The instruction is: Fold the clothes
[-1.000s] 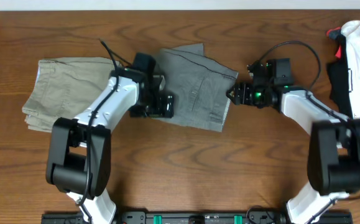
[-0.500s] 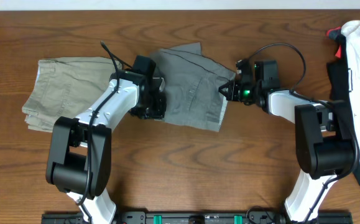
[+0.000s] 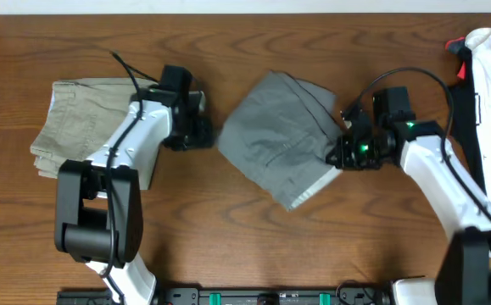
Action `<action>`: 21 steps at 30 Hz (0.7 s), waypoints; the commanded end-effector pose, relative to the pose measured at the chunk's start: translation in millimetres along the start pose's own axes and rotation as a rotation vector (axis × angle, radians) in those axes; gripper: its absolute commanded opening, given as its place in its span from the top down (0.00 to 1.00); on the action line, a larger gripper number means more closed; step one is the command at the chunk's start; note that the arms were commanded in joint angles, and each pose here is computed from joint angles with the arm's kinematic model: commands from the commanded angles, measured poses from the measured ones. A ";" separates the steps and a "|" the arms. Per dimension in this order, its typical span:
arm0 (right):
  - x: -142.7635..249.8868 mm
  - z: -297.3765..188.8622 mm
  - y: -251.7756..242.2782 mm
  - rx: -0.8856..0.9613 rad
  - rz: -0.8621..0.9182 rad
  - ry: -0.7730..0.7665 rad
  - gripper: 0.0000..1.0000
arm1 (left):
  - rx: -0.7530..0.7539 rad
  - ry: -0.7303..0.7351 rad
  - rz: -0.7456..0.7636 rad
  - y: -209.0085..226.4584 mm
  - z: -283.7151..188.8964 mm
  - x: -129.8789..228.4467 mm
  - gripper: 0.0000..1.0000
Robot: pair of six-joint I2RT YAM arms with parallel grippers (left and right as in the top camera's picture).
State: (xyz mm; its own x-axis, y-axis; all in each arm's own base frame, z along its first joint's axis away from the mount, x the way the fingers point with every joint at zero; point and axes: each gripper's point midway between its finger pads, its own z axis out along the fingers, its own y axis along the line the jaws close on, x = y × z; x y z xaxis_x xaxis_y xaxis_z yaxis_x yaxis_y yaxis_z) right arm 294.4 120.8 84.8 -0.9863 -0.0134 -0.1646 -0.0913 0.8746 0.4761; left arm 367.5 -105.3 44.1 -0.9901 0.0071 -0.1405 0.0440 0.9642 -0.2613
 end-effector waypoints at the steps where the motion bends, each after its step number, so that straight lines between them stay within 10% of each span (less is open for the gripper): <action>1: 12.7 0.8 14.1 0.046 -0.062 0.027 0.57 | 0.003 -0.041 0.005 -4.0 -13.1 -18.1 0.39; 12: -16.4 -20.6 -47.7 0.232 0.127 -0.111 0.23 | 0.194 0.132 0.231 -67.6 -20.0 27.2 0.38; 21: -30.0 -10.1 -71.8 0.142 0.118 -0.109 0.21 | 0.089 0.139 0.464 -112.0 -3.3 49.7 0.38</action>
State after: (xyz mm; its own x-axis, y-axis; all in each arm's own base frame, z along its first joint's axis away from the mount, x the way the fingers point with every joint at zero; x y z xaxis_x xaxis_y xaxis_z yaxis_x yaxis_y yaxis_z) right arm 329.3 44.8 76.6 -0.9512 0.1964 -0.2378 0.1080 0.9344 0.3394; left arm 310.4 -210.4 71.8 -0.9016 0.4168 -0.1154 0.4288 0.8265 -0.3646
